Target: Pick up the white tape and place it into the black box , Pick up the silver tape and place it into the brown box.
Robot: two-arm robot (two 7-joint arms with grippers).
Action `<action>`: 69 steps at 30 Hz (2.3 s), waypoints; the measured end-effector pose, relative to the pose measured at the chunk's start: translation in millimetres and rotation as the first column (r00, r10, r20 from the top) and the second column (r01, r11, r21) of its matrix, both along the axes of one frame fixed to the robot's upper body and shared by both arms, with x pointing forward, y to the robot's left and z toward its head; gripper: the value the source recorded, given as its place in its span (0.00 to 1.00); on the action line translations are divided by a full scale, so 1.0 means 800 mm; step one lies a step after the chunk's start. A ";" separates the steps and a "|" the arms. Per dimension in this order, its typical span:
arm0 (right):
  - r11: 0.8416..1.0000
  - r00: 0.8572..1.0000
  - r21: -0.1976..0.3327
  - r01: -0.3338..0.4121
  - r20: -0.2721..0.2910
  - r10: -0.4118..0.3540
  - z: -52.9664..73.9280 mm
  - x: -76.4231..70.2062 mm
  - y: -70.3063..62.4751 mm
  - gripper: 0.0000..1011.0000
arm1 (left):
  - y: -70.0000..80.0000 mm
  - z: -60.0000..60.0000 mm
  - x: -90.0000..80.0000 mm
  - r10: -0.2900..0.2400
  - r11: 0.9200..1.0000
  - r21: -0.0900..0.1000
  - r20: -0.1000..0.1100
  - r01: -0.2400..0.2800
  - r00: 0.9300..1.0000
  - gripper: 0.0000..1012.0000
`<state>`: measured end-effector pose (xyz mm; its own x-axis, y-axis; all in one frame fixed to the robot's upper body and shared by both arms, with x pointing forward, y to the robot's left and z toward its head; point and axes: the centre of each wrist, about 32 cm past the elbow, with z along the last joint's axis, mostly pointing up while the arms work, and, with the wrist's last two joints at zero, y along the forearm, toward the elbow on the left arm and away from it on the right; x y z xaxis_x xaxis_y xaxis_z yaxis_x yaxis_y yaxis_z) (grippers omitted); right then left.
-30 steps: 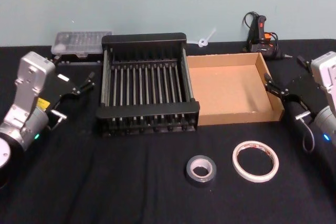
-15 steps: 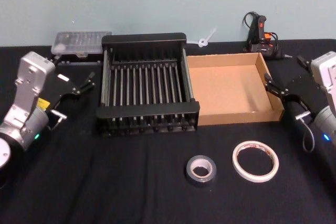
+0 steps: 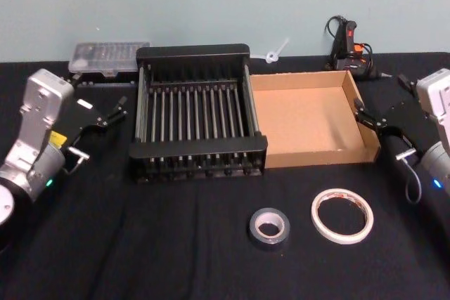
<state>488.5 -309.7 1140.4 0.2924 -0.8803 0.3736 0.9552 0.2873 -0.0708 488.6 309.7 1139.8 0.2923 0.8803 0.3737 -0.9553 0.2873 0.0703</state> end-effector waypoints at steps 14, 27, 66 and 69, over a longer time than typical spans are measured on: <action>0.999 0.996 0.026 -0.046 -0.075 0.048 0.041 -0.016 -0.014 0.99 | 0.000 0.000 0.000 0.000 1.000 0.000 0.000 0.000 1.000 0.99; 0.992 0.973 0.087 -0.091 -0.205 0.107 0.084 -0.068 -0.028 0.99 | 0.000 0.000 0.000 0.000 1.000 0.000 0.000 0.000 1.000 0.99; 0.987 0.833 0.103 -0.125 -0.530 0.161 0.051 -0.103 -0.022 0.99 | 0.000 0.000 0.000 0.000 1.000 0.000 0.000 0.000 1.000 0.99; 0.987 0.830 0.102 -0.123 -0.534 0.158 0.049 -0.103 -0.021 0.99 | 0.000 0.000 0.000 0.000 1.000 0.000 0.000 0.000 1.000 0.99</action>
